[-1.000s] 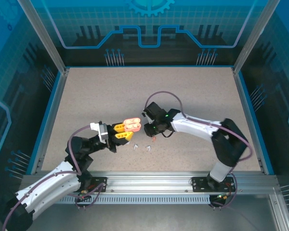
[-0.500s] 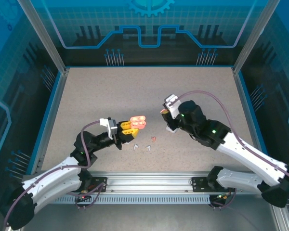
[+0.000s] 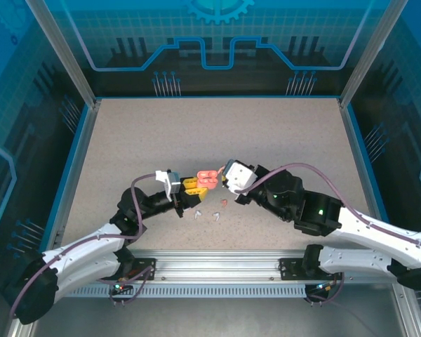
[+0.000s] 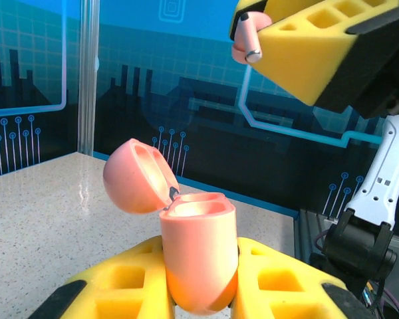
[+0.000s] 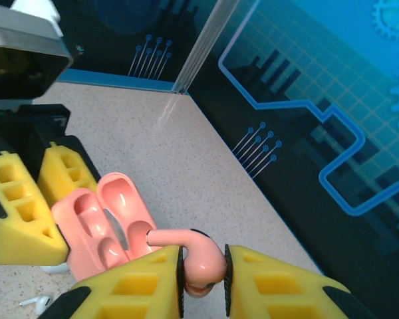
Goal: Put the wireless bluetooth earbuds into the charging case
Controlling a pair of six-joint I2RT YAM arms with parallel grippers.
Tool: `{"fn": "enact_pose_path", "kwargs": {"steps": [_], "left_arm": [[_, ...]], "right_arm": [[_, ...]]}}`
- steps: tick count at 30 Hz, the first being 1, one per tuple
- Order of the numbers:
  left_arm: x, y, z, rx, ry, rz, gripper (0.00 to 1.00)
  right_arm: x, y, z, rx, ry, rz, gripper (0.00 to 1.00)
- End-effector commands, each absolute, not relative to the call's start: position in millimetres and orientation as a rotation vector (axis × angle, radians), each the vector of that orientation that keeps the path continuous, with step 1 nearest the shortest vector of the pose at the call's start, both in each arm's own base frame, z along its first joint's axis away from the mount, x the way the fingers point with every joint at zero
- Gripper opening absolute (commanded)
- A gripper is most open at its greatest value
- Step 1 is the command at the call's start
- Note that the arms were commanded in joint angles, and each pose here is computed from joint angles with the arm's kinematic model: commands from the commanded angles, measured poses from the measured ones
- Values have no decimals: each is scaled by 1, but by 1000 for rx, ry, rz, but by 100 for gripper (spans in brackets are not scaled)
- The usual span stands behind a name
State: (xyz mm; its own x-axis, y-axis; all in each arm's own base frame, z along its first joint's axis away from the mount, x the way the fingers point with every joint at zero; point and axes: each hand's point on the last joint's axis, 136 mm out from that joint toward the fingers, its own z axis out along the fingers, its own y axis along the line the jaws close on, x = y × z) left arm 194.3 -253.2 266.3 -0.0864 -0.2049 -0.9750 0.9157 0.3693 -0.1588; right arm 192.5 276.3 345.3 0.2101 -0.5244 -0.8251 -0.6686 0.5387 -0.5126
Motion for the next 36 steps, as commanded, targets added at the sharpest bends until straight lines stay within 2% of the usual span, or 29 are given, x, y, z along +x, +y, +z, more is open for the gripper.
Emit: {"fn": "enact_pose_path", "kwargs": {"steps": [1,11,36], "left_arm": [[191,-254,288,721,1241,-1086,0],[189,-256,286,744,1235,-1083,0],[188,-256,282,769,1243,-1055,0]], "right_arm": [[192,286,358,-1119,1371,66,23],[193,314,337,-1243,1397,-13,23],[194,324,315,-1380,1440,-87,23]]}}
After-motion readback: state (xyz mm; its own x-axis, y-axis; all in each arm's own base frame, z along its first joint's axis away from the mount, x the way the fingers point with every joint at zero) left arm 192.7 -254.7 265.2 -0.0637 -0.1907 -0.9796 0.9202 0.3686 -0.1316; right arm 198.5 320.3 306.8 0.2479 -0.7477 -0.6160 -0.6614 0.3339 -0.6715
